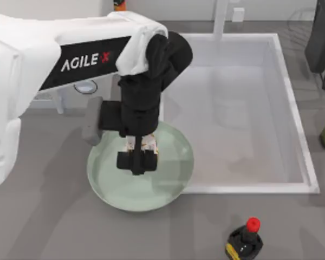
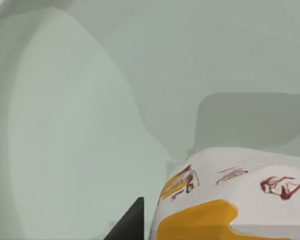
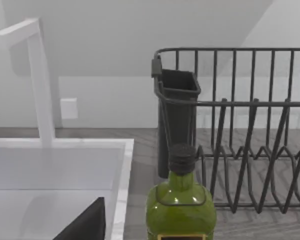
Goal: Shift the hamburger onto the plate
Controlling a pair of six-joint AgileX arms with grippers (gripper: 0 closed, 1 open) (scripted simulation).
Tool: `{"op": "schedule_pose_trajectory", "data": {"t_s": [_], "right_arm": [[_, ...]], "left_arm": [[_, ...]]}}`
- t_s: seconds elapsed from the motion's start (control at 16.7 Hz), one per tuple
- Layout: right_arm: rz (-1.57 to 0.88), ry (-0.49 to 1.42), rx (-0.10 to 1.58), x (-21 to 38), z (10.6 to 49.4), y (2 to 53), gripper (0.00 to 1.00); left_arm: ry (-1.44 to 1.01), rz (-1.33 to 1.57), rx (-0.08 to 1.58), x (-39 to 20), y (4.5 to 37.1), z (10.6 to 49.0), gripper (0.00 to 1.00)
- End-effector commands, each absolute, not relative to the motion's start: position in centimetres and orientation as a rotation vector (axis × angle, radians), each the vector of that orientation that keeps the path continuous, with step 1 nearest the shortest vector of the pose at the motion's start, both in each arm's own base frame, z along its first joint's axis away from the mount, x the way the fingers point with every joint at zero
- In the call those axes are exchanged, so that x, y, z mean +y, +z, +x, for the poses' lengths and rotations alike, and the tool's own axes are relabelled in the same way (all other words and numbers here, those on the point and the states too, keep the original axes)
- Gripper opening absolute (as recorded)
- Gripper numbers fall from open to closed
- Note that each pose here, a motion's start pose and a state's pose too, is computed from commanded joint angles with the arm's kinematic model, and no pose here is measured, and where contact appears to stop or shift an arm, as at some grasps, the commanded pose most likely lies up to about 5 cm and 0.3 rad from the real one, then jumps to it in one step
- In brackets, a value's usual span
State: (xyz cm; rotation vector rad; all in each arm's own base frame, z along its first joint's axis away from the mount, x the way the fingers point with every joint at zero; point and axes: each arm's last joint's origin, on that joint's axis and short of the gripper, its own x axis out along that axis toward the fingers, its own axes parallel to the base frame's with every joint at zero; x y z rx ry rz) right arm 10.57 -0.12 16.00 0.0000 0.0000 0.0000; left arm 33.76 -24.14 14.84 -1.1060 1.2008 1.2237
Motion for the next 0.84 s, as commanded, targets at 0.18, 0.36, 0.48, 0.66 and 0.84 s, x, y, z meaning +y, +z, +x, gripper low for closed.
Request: {"op": "schedule_pose_trajectory", "data": {"t_s": [0.18,0.36,0.48,0.66,0.84], "right_arm": [[0.0,0.0,0.0,-0.12,10.57,16.0,1.0],[0.0,0.0,0.0,-0.12,10.57,16.0,1.0],[0.0,0.0,0.0,-0.12,10.57,16.0,1.0],[0.0,0.0,0.0,-0.12,10.57,16.0,1.0],[0.0,0.0,0.0,-0.12,10.57,16.0,1.0]], "left_arm": [[1.224,-1.106,1.201,-24.14,14.84,33.76,0.6],[1.224,-1.106,1.201,-24.14,14.84,33.76,0.83],[1.224,-1.106,1.201,-24.14,14.84,33.76,0.98],[1.224,-1.106,1.201,-24.14,14.84,33.76,1.0],[1.224,-1.106,1.201,-24.14,14.84,33.76,1.0]]}}
